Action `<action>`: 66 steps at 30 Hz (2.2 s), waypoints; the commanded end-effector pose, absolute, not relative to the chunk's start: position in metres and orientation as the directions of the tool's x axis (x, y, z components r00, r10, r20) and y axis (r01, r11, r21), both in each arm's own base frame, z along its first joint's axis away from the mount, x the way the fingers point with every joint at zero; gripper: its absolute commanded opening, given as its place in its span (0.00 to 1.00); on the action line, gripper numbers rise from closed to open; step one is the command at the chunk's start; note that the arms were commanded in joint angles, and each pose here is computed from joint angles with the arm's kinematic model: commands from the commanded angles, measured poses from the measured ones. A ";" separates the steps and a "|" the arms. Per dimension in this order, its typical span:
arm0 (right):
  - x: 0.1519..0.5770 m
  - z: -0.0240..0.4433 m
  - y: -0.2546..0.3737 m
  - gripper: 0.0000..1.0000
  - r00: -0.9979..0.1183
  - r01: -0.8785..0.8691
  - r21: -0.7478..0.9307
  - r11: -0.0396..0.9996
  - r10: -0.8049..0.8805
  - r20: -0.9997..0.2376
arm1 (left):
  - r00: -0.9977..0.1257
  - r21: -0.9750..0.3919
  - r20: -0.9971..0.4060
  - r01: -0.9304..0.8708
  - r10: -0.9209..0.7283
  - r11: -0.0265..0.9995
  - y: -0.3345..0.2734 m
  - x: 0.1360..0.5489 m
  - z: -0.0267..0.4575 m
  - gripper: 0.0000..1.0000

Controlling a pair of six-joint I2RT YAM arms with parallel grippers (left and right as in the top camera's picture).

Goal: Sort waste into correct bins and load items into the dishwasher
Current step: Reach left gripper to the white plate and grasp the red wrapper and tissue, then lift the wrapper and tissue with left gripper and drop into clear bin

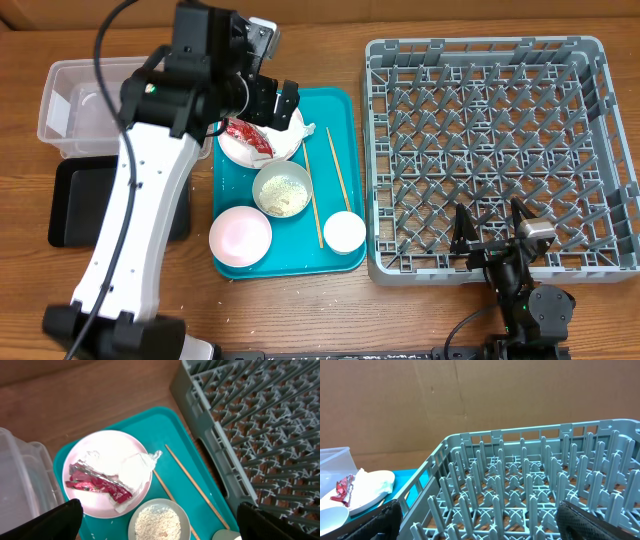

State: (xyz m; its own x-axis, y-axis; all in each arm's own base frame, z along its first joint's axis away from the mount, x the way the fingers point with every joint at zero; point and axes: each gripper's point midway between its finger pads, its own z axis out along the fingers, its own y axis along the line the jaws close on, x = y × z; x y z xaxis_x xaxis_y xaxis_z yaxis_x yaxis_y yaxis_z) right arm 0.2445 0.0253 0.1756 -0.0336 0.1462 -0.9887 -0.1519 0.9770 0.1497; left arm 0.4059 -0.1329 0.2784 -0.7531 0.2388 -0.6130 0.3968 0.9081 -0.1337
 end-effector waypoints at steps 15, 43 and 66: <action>0.244 0.174 0.028 1.00 -0.032 -0.163 0.152 0.975 0.149 -0.988 | -0.898 -0.194 -0.345 -0.215 -0.272 0.957 -0.114 0.468 0.144 0.82; 0.244 0.174 0.028 1.00 -0.031 -0.164 0.152 0.975 0.149 -0.988 | -0.939 0.026 -0.172 -0.306 -0.297 0.952 -0.092 0.471 -0.002 0.27; 0.244 0.174 0.028 1.00 -0.032 -0.164 0.152 0.975 0.149 -0.988 | -0.901 -0.051 -0.317 -0.295 -0.296 0.954 -0.013 0.489 0.212 0.04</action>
